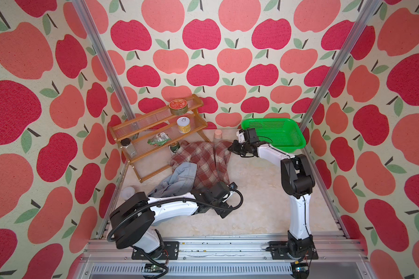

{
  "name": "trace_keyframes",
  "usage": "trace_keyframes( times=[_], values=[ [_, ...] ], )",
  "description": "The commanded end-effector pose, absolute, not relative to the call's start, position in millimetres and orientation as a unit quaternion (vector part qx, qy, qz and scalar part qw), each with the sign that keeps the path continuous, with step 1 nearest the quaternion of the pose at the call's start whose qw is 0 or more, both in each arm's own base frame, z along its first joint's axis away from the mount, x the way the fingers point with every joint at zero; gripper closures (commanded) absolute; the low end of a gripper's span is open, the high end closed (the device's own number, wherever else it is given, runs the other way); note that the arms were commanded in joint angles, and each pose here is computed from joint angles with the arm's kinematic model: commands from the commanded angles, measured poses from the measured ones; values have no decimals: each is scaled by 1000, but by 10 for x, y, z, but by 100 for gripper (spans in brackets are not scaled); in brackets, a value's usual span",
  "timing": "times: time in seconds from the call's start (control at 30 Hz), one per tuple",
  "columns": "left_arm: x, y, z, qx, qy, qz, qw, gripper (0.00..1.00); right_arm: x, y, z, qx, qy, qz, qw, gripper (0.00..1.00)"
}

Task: Roll up the skirts
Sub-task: Pick up the skirt from the center of the board.

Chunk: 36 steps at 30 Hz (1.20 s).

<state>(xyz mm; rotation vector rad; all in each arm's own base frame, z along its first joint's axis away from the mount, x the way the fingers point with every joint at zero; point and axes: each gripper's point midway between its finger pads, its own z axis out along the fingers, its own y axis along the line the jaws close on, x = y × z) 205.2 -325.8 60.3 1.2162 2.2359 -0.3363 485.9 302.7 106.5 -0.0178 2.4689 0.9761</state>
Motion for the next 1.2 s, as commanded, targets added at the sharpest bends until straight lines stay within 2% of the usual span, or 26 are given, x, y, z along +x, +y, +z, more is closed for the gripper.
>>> trace_keyframes(
  times=[0.0, 0.07, 0.1, 0.13, 0.17, 0.2, 0.3, 0.4, 0.53, 0.7, 0.8, 0.97, 1.17],
  values=[
    [2208, -3245, 471, 421, 859, -82, 278, 0, 4850, 2957, 1229, -15, 896, 359, 262, 100],
    [2243, -3182, 392, 414, 868, -51, 269, 3, 4831, 2925, 1260, -16, 896, 357, 265, 100],
    [2260, -3143, 364, 411, 871, -33, 266, 9, 4830, 2904, 1287, -16, 895, 357, 267, 100],
    [2283, -3100, 341, 408, 874, -17, 263, 21, 4827, 2892, 1308, -16, 894, 358, 268, 100],
    [2301, -3054, 309, 406, 877, 0, 257, 39, 4828, 2873, 1336, -16, 893, 359, 271, 100],
    [2313, -3024, 286, 405, 879, 14, 252, 51, 4828, 2858, 1358, -16, 892, 359, 272, 100],
    [2283, -3034, 235, 422, 873, 25, 243, 73, 4817, 2825, 1434, -17, 890, 362, 278, 100],
    [2286, -3076, 395, 436, 858, 41, 268, 87, 4799, 2767, 1511, -18, 887, 365, 282, 100],
    [2367, -3109, 1068, 440, 826, 42, 350, 89, 4748, 2692, 1753, -41, 877, 377, 295, 100],
    [2312, -3095, 2345, 443, 763, -48, 469, 88, 4657, 2510, 2414, -72, 850, 395, 342, 100],
    [2267, -3018, 2868, 441, 745, -85, 494, 87, 4572, 2418, 2894, -86, 831, 405, 371, 100],
    [2140, -3067, 3373, 464, 726, -100, 499, 86, 4280, 2272, 3643, -111, 808, 391, 426, 100],
    [1889, -3193, 3930, 459, 679, -188, 541, 85, 3804, 1949, 4356, -124, 791, 340, 493, 100]
  ],
)
